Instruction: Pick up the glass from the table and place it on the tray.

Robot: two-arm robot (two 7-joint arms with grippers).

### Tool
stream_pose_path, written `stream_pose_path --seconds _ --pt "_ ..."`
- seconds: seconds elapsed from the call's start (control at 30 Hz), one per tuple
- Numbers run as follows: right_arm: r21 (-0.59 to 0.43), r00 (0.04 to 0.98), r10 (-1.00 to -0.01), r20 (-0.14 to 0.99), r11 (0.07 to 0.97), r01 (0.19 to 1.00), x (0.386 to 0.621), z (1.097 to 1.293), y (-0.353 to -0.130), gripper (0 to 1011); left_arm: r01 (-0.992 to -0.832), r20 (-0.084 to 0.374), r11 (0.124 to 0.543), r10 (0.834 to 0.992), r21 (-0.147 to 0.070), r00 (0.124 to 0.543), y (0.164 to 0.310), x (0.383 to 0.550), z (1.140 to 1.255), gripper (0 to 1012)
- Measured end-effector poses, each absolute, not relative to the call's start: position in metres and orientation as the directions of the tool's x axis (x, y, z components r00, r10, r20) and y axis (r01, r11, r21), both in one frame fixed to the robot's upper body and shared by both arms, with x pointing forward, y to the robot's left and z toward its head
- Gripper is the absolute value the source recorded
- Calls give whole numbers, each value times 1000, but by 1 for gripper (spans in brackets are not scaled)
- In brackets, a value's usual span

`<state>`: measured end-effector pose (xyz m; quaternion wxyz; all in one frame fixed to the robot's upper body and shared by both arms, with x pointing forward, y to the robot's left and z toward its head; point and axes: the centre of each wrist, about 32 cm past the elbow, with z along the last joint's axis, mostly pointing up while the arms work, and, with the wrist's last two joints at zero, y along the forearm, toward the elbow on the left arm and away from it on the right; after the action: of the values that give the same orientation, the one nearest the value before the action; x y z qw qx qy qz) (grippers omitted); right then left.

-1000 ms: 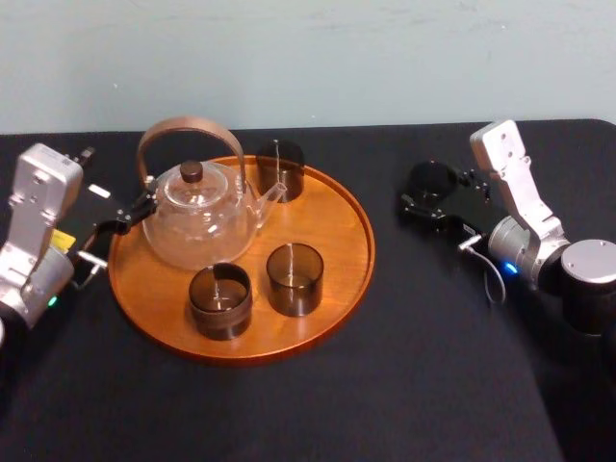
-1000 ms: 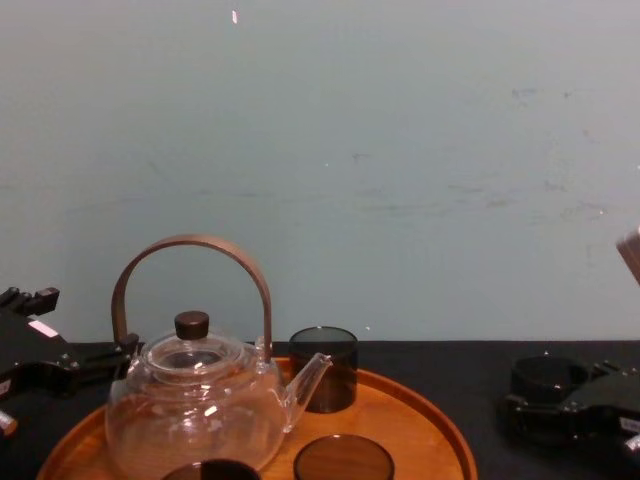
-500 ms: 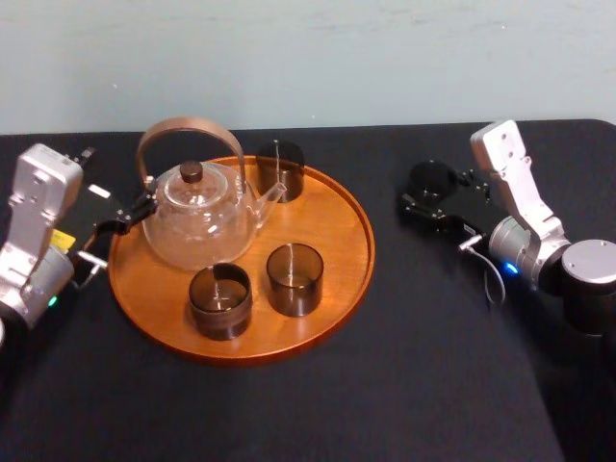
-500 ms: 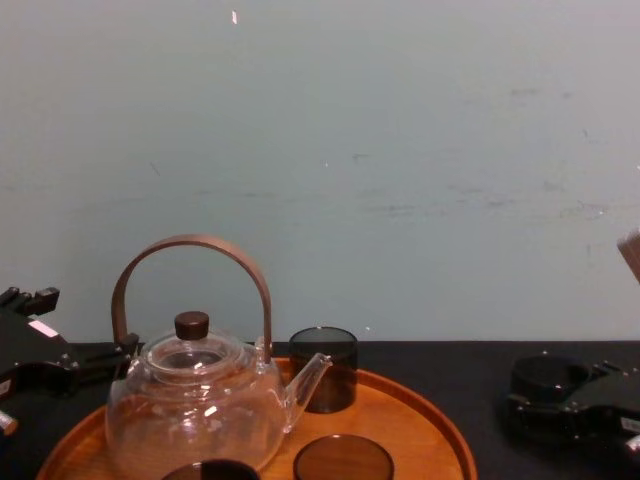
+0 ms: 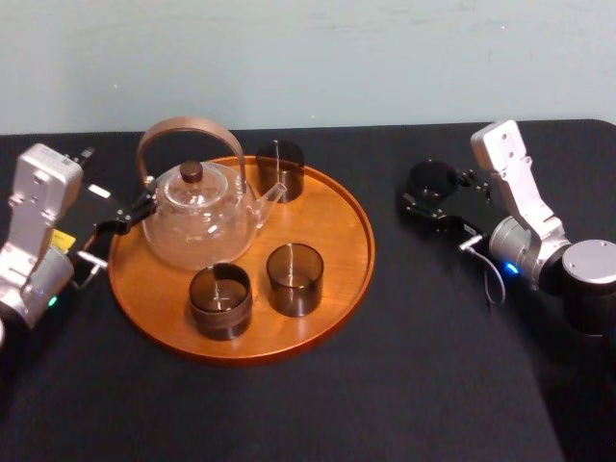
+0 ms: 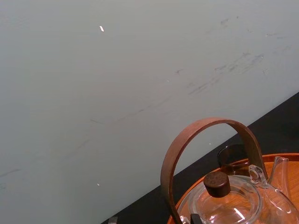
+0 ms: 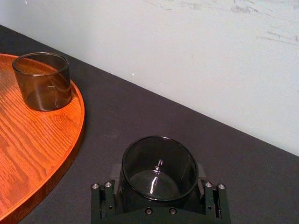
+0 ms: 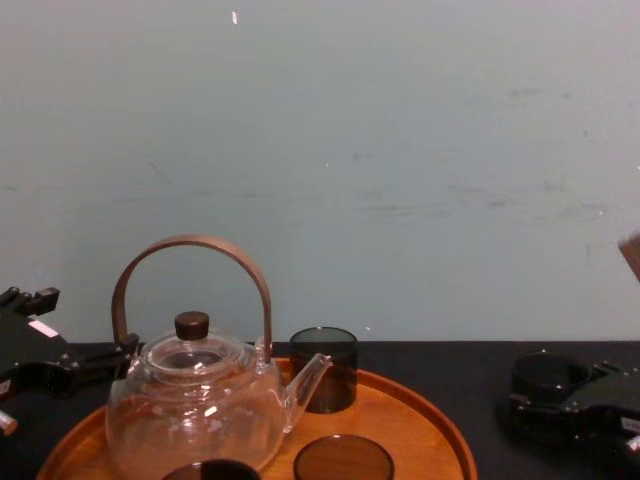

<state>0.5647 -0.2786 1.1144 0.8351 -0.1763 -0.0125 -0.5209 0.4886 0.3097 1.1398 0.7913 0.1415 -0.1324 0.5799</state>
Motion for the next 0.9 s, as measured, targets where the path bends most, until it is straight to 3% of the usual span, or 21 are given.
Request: stream_pose_path --seconds 0.4,0.9 --pt "-284 473 -862 184 414 865 563 1116 -281 924 -955 374 287 880 70 292 310 489 1140 1010" --pt "-264 522 -827 209 467 844 550 1136 -273 924 -955 374 287 880 70 292 310 489 1140 1009"
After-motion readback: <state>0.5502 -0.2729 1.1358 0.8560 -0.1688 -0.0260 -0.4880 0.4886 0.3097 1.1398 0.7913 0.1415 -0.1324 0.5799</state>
